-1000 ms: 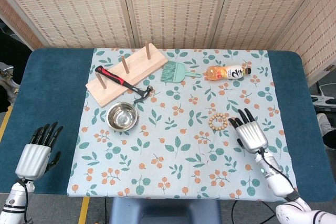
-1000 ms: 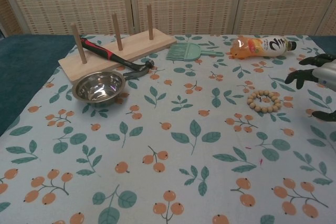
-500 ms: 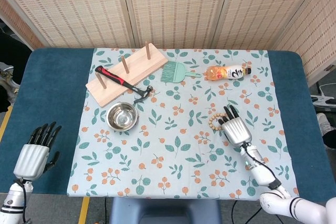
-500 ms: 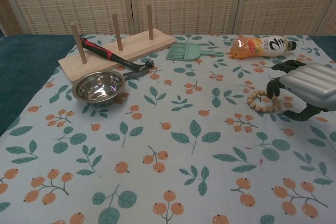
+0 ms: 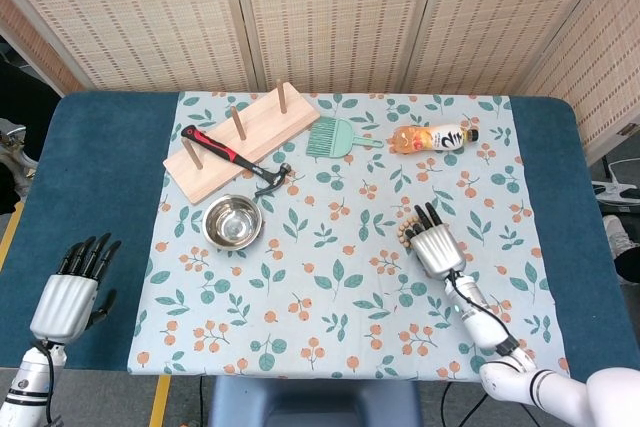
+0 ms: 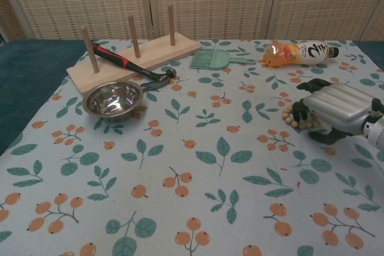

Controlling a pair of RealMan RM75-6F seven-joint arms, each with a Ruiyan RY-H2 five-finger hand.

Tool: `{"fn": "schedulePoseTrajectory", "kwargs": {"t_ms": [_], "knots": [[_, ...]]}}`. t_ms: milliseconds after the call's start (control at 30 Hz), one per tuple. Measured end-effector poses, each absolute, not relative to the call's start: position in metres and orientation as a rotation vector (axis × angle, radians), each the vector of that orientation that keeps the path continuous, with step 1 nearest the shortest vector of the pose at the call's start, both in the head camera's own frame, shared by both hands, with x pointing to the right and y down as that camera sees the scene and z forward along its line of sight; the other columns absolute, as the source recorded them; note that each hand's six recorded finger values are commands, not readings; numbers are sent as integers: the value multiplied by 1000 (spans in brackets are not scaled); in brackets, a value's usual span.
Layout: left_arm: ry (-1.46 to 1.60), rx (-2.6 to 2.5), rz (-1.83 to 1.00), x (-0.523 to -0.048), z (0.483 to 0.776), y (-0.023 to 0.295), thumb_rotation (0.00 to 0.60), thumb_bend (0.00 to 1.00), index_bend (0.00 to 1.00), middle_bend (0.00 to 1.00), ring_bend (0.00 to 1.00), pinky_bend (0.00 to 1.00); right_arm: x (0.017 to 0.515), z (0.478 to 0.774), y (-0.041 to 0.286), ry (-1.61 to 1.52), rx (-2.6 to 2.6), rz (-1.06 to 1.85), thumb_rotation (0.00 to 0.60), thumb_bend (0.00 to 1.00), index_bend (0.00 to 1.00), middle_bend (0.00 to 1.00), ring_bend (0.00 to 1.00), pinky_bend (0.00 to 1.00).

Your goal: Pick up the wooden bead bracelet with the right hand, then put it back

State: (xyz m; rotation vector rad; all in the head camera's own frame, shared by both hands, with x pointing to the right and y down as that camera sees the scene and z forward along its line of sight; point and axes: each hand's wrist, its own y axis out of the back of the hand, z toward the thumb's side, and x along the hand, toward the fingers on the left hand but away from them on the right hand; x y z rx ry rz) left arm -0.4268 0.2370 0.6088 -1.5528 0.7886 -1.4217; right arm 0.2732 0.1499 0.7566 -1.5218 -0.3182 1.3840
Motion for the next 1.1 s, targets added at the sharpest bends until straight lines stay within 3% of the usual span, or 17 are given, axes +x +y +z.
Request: {"fn": "schedulePoseTrajectory", "kwargs": {"t_ms": [600,1100], "knots": [[793,-1547,-1425,-429,608,236,600,440,0,0,0,141,266,761,145,-424,-1526,1379,600,350,719,600,247,0],[789,-1550,-1424,-427,608,237,600,439,0,0,0,141,262,747,135,-1164,-2269,1471,600,393,741,628,277,0]]}}
